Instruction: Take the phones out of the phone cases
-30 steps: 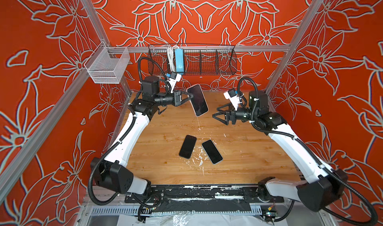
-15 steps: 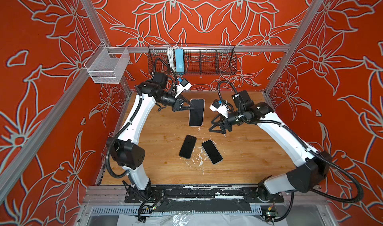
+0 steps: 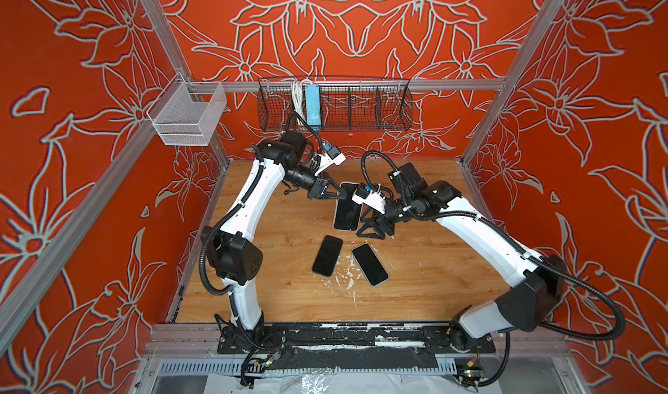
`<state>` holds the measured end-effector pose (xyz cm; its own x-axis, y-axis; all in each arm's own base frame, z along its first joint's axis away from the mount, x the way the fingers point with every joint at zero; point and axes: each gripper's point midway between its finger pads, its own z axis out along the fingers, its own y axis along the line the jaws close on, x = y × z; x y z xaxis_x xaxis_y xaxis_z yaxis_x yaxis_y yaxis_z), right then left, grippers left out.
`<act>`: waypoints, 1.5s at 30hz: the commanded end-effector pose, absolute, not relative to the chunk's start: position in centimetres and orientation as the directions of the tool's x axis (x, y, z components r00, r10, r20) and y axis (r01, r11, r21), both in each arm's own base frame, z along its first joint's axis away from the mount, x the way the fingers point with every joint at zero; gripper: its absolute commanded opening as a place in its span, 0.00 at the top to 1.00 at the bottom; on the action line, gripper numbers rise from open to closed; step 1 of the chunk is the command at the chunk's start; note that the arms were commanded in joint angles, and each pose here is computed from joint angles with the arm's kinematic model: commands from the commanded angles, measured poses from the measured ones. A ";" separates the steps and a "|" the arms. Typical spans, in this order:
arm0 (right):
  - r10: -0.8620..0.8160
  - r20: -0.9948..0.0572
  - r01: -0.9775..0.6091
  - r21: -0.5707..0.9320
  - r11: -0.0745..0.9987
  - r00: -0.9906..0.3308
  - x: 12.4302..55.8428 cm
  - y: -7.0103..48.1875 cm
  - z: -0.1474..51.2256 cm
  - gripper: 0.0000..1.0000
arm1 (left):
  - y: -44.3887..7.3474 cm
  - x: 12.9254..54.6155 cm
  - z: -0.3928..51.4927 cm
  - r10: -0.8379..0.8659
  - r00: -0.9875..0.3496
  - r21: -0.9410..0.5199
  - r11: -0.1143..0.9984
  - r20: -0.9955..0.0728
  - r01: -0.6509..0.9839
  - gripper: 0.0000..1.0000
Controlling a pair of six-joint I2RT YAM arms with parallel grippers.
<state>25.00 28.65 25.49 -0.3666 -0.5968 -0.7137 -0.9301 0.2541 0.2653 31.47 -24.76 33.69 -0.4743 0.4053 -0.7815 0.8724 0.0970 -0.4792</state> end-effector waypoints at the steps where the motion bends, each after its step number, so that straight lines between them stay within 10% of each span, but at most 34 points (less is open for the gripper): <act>1: -0.616 -0.718 -0.946 0.230 0.228 -0.323 25.1 28.9 25.2 0.37 | -25.4 29.8 36.1 0.368 -0.424 -0.450 0.018 -0.827 0.893 1.00; 45: -0.572 -0.742 -0.932 0.335 0.135 -0.350 20.7 29.5 25.5 0.60 | -26.0 28.9 37.9 0.333 -0.367 -0.397 -0.024 -0.868 0.918 1.00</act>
